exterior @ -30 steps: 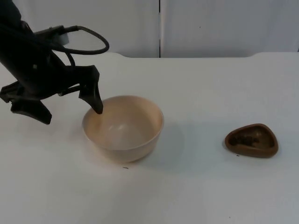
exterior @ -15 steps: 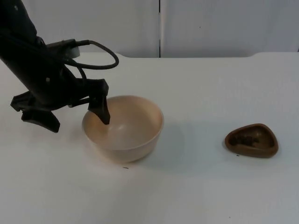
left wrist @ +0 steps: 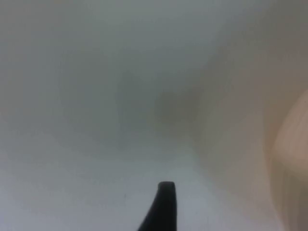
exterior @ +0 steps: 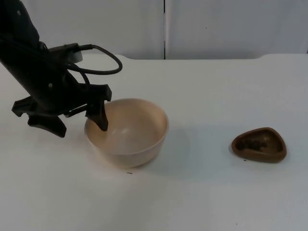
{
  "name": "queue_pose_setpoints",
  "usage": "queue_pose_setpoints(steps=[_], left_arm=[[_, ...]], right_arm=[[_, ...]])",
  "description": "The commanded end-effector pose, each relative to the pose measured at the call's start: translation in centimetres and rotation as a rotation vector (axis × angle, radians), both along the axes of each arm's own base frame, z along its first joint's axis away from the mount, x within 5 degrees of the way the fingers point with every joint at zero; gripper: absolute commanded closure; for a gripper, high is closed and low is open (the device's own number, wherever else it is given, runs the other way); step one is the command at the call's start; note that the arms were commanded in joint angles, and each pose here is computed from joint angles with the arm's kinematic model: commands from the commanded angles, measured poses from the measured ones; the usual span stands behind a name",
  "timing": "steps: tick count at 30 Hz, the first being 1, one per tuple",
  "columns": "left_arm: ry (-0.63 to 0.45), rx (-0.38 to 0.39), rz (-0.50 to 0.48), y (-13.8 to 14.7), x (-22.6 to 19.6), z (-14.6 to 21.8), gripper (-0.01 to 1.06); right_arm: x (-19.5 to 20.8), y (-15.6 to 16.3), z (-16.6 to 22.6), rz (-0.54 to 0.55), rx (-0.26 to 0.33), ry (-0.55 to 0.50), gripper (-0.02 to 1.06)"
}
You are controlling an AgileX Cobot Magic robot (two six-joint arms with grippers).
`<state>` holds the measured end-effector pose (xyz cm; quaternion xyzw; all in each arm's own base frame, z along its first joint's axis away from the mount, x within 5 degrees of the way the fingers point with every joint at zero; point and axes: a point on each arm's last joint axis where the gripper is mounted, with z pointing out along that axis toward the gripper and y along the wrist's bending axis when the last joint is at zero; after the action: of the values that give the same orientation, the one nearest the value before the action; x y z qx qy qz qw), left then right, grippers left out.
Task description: Pick up the bowl with the left hand and pour the coffee beans from the cup into the bowl with the right hand.
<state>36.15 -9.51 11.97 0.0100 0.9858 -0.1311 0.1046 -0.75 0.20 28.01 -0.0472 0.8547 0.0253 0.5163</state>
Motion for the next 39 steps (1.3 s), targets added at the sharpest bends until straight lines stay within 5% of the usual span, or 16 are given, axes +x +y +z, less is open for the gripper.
queue_pose_setpoints(steps=[1, 6, 10, 31, 39], left_arm=[[-0.011, 0.001, 0.001, -0.13, 0.15, 0.17, 0.3], [-0.003, 0.001, -0.002, -0.14, 0.07, 0.15, 0.39], [0.0, -0.004, 0.002, -0.17, 0.06, 0.16, 0.6], [0.001, -0.011, 0.009, -0.22, 0.06, 0.17, 0.64], [0.001, -0.011, 0.009, -0.22, 0.06, 0.17, 0.9]], right_arm=[[-0.02, -0.02, 0.02, -0.009, -0.004, -0.009, -0.01], [-0.02, -0.02, 0.02, -0.009, -0.004, -0.009, -0.01], [-0.02, -0.02, 0.02, -0.009, -0.004, -0.009, -0.01], [-0.02, -0.05, 0.02, -0.011, -0.008, -0.01, -0.01], [-0.02, -0.05, 0.02, -0.011, -0.008, -0.01, -0.01]])
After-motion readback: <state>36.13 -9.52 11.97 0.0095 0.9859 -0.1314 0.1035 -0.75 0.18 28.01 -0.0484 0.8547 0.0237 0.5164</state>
